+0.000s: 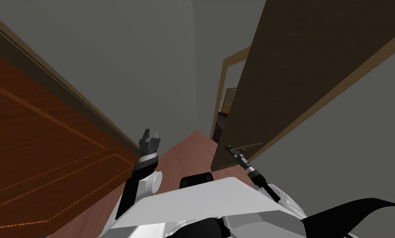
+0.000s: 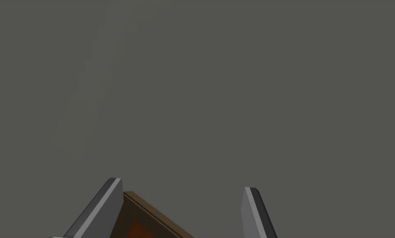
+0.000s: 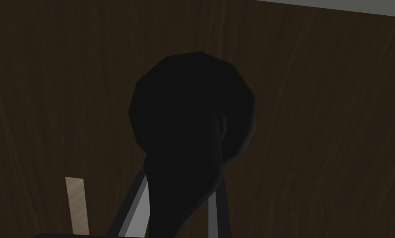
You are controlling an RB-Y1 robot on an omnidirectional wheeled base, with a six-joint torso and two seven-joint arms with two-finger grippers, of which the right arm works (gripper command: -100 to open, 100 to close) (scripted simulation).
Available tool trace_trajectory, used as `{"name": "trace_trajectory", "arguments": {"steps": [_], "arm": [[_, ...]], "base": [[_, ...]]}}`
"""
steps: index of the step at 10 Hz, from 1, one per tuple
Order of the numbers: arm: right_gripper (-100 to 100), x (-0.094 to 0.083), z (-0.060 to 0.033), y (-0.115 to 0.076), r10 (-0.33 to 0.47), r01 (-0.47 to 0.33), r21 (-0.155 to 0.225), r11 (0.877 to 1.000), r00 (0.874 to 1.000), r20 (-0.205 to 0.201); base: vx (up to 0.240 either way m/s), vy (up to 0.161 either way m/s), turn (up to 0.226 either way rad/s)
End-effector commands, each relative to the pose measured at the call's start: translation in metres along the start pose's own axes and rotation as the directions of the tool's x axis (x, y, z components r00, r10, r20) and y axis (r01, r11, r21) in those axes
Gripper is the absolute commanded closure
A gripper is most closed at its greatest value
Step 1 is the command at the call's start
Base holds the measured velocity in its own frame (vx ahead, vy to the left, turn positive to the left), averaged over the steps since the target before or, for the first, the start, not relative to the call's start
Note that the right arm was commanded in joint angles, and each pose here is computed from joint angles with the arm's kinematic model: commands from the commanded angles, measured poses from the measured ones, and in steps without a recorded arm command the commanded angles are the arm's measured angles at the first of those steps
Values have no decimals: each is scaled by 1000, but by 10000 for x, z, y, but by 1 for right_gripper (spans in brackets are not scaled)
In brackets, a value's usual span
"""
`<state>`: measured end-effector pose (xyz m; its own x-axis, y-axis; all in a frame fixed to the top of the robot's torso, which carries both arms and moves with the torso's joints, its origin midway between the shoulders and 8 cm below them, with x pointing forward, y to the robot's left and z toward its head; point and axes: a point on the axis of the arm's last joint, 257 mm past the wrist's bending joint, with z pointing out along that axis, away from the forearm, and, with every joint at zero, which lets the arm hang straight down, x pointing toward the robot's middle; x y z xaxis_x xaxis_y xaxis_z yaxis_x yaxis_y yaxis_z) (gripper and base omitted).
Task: Pull the door open
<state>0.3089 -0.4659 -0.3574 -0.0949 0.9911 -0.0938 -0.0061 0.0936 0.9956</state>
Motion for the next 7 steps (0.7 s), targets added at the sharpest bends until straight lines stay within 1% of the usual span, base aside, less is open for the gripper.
{"name": "trace_trajectory", "arguments": {"steps": [1, 3, 4, 5, 7], "arm": [[100, -45, -43, 14, -7, 7, -2, 1000, 1000, 0], [100, -56, -77, 20, -8, 8, -3, 1000, 1000, -4], [100, -9, -69, -15, -1, 1, 3, 1000, 1000, -8], [100, -4, -89, -21, 1, -1, 3, 1000, 1000, -12], [100, -11, -100, -16, 0, 0, 2, 1000, 1000, -15]], "base": [[-233, -58, 145], [-172, -69, 133], [-74, -23, 30], [-132, -37, 117], [-168, -68, 146]]}}
